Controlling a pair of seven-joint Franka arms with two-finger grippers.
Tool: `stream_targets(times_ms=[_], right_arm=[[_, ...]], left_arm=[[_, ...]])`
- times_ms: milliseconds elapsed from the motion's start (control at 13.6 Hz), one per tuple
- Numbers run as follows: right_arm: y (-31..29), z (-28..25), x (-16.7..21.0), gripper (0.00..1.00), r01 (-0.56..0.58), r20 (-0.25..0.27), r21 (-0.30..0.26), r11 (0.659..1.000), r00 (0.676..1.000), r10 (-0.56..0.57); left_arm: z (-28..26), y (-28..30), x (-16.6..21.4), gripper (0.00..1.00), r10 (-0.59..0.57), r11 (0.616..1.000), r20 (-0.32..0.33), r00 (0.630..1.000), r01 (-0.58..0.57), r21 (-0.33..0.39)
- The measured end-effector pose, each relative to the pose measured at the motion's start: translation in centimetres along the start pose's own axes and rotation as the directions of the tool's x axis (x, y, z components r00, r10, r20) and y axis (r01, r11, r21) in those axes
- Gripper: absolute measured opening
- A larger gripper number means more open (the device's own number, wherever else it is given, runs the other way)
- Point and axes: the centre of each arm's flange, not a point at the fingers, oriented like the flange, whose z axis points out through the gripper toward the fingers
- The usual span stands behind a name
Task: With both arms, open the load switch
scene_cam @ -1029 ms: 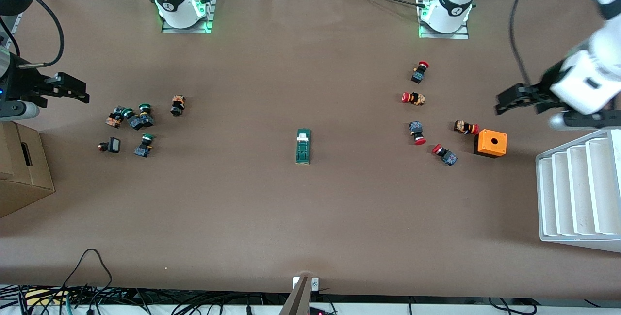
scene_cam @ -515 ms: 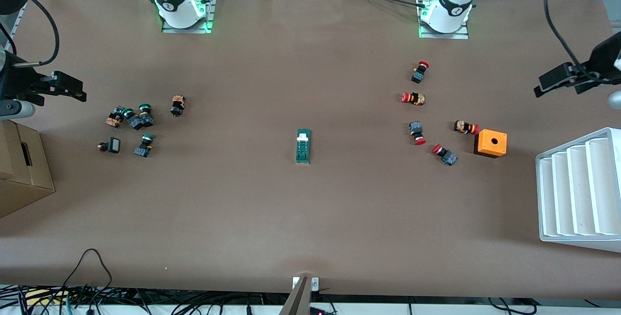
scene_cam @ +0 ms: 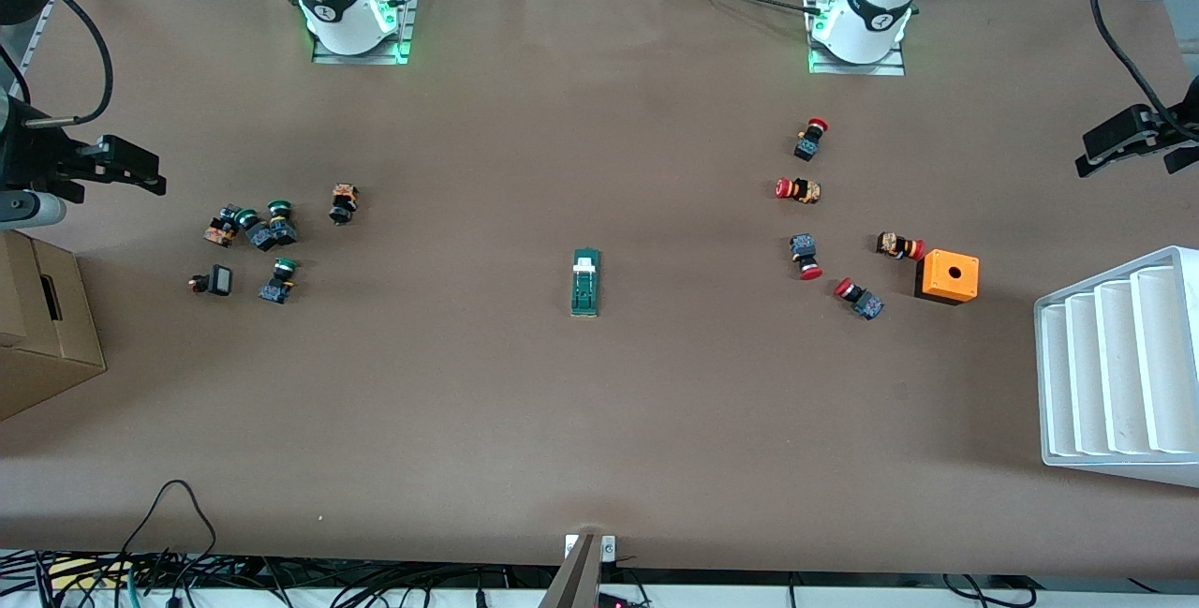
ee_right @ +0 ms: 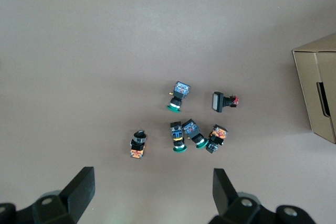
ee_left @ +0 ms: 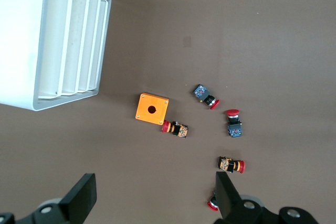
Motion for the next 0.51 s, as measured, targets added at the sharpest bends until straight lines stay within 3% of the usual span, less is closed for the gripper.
stream_targets(times_ms=[515], right_arm=[[-0.01,-0.01,0.00,1.00,0.000,0.000,0.000,1.000,1.000,0.000]], left_arm=[[0.01,0.87,-0.01,1.00,0.016,1.000,0.002,1.000,-0.016,0.000]])
